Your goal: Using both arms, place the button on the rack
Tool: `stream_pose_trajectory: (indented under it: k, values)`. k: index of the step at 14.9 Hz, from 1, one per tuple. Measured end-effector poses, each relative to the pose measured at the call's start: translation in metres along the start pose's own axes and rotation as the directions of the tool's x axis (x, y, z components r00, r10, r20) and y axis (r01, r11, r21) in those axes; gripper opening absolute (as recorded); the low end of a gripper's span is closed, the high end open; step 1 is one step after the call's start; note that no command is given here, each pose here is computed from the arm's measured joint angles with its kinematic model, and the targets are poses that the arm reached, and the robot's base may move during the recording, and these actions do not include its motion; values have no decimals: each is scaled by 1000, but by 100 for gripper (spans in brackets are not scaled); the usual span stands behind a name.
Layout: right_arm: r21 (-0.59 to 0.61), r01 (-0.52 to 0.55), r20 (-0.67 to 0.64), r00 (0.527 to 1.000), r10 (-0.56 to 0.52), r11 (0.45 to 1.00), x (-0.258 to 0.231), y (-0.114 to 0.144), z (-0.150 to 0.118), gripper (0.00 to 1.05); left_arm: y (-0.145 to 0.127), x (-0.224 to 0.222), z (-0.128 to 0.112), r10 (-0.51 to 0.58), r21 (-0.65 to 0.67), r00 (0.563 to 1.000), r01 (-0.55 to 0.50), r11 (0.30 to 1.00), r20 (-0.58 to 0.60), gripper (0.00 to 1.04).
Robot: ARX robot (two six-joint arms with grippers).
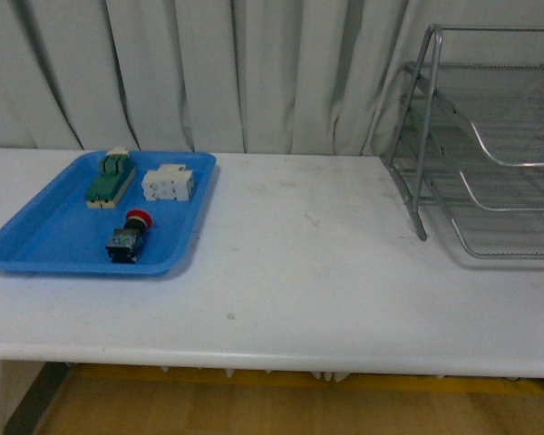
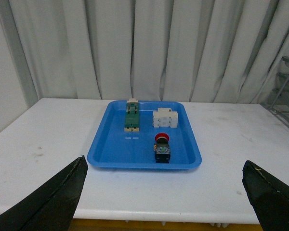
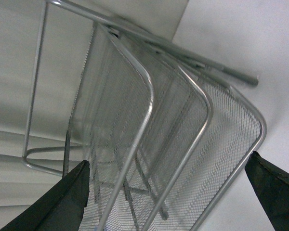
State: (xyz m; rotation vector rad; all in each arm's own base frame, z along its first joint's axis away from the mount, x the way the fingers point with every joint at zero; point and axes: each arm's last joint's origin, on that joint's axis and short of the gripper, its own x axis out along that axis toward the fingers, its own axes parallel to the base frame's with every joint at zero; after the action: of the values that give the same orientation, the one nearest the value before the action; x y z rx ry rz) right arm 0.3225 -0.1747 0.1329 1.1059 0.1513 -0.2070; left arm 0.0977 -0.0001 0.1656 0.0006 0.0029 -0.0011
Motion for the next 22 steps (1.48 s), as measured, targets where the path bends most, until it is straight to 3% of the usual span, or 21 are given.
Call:
stream_pose_trajectory:
  k: [3, 8, 13, 20, 21, 22]
  values:
    - [107, 4, -82, 997, 4, 994, 31, -10, -36, 98, 0, 0, 0, 0, 0, 1000, 0, 1000, 0, 98]
    - [111, 6, -175, 984, 13, 994, 50, -13, -77, 98, 0, 0, 0, 0, 0, 1000, 0, 1000, 0, 98]
    - [114, 45, -182, 983, -24, 992, 60, -26, -75, 98, 0, 0, 0, 0, 0, 1000, 0, 1000, 0, 98]
    - [81, 17, -176, 984, -3, 997, 85, -13, -68, 98, 0, 0, 0, 0, 0, 1000, 0, 1000, 0, 98]
    - [80, 20, -178, 984, -5, 997, 88, -14, -68, 95, 0, 0, 0, 0, 0, 1000, 0, 1000, 0, 98]
    - [77, 18, -180, 984, -4, 997, 92, -15, -70, 83, 0, 0, 0, 0, 0, 1000, 0, 1000, 0, 98]
